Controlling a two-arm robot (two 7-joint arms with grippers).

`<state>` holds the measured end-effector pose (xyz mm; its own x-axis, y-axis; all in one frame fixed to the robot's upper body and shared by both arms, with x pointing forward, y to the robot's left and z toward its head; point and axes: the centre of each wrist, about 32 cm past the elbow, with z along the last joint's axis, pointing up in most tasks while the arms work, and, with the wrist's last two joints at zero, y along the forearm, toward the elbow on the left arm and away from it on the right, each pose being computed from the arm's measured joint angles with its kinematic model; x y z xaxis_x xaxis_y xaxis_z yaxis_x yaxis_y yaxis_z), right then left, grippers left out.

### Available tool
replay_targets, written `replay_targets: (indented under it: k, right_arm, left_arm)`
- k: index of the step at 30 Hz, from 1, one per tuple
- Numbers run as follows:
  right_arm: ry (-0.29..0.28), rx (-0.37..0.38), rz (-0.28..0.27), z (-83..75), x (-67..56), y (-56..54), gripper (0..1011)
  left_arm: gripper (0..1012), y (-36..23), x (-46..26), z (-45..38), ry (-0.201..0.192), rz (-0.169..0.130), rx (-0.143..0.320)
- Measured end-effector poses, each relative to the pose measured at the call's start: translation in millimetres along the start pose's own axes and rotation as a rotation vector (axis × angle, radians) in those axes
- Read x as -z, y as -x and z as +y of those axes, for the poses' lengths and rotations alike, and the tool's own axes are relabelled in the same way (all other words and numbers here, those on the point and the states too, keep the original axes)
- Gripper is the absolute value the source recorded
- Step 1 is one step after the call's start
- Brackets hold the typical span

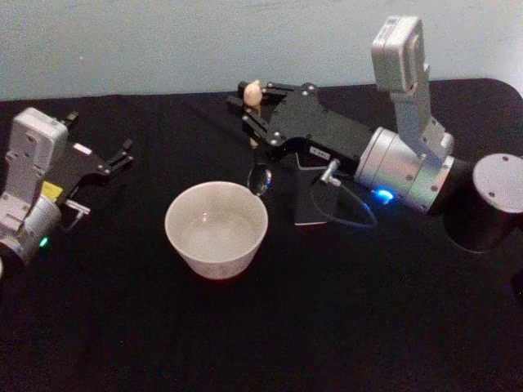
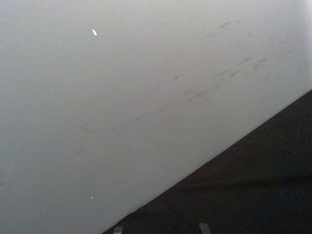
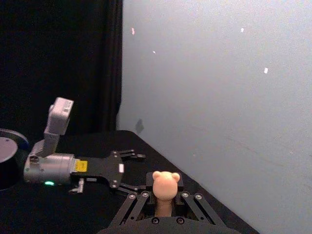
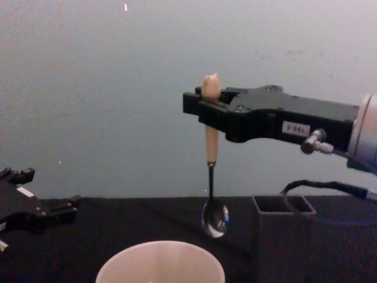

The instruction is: Pick up the stirring spoon with one hand, stir inside the cup, then place it back in its original position.

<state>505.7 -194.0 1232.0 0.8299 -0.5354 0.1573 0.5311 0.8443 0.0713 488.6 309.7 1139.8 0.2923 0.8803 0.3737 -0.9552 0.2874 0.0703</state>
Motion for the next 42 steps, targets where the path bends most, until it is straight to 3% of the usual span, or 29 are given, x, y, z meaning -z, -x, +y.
replay_targets:
  k: [16,33,42]
  right_arm:
    - [-0.024,-0.089,0.007,14.6,30.1,10.8,211]
    - [-0.006,-0.106,0.019,30.2,63.0,18.9,211]
    - [0.005,-0.105,0.021,39.5,74.2,19.7,211]
  left_arm:
    - [1002,0.0,0.0,0.0,0.0,0.0,0.0]
    - [1001,0.0,0.0,0.0,0.0,0.0,0.0]
    - [1001,0.0,0.0,0.0,0.0,0.0,0.0]
